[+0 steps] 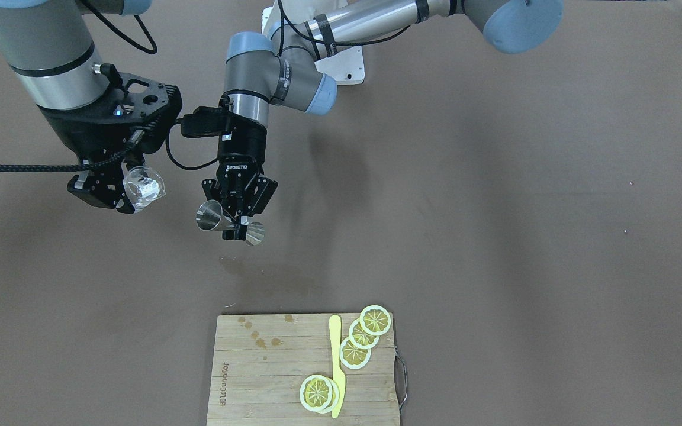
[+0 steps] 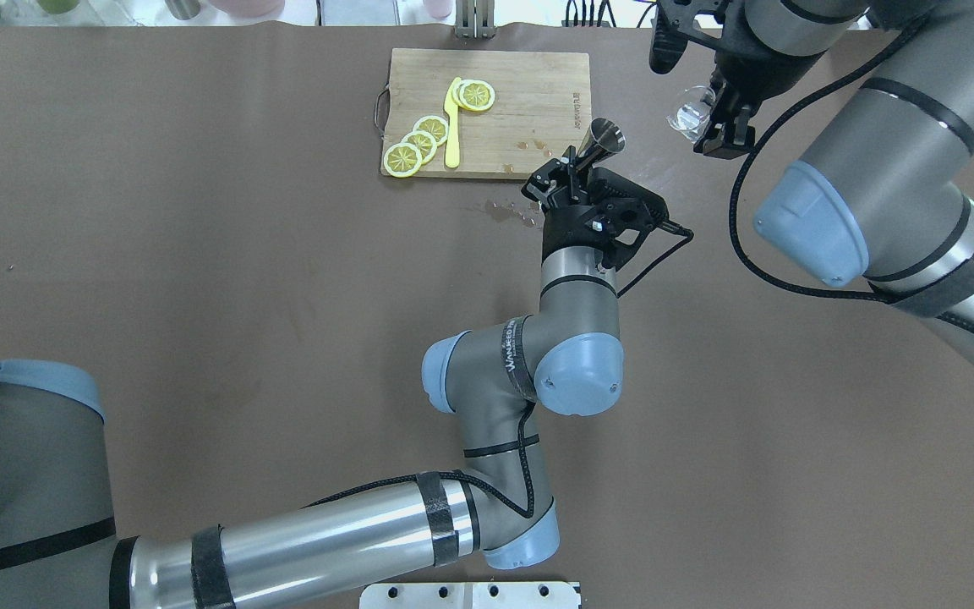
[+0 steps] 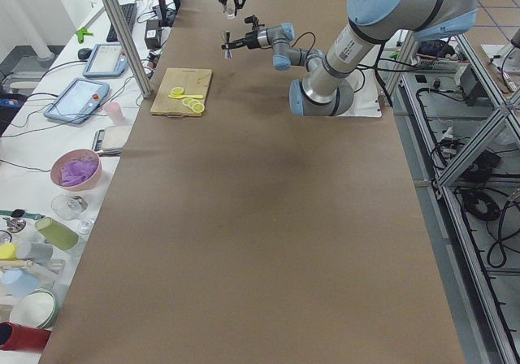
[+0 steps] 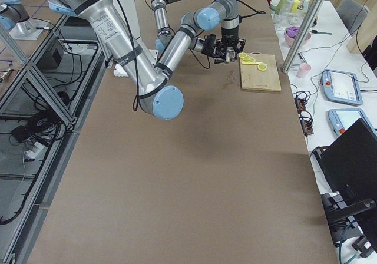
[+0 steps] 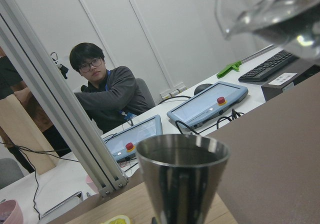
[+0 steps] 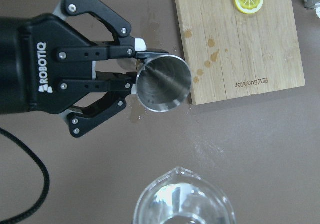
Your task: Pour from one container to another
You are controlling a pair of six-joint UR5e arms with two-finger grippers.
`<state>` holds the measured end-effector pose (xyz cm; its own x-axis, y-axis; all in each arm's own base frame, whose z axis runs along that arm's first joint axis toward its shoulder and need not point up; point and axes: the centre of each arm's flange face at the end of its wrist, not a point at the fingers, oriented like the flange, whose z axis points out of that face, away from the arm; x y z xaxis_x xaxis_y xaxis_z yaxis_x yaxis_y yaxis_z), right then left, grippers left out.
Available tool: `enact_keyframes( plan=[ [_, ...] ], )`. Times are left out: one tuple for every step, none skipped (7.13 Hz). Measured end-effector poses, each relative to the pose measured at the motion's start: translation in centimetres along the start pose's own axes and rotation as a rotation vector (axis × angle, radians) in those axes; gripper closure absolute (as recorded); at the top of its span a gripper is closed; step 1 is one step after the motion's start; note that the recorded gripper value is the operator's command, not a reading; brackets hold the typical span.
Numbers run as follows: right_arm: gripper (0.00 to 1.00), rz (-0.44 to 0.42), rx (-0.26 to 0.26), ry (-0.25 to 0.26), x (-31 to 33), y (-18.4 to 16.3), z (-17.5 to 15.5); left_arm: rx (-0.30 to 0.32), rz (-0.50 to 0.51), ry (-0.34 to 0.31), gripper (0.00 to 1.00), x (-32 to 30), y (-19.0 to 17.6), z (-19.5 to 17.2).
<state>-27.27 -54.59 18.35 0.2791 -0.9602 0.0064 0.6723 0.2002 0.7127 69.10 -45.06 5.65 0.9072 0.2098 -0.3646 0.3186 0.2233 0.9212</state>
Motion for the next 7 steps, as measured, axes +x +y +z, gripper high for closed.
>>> enact_keyframes(
  plan=[
    [1.00, 0.023, 0.030, -0.008, 0.5, 1.9, -0.1, 0.008, -0.018, 0.008, 1.00, -0.3, -0.4, -0.3],
    [1.00, 0.045, 0.062, -0.013, 1.0, 3.9, 0.3, 0.014, -0.035, 0.020, 1.00, -0.6, -0.8, -0.6],
    [1.00, 0.071, 0.093, -0.015, 1.5, 6.1, 0.6, 0.018, -0.055, 0.038, 1.00, -1.0, -1.3, -1.0],
    [1.00, 0.099, 0.114, -0.021, 1.9, 8.1, 0.8, 0.023, -0.080, 0.061, 1.00, -2.0, -1.5, -1.2],
    [1.00, 0.129, 0.122, -0.029, 2.3, 9.6, 0.8, 0.028, -0.106, 0.088, 1.00, -3.3, -1.4, -1.2],
    [1.00, 0.160, 0.125, -0.034, 2.7, 10.7, 0.7, 0.032, -0.130, 0.115, 1.00, -5.0, -1.1, -1.1],
    [1.00, 0.181, 0.128, -0.039, 3.0, 11.8, 0.6, 0.037, -0.151, 0.138, 1.00, -6.8, -0.9, -0.7]
  ],
)
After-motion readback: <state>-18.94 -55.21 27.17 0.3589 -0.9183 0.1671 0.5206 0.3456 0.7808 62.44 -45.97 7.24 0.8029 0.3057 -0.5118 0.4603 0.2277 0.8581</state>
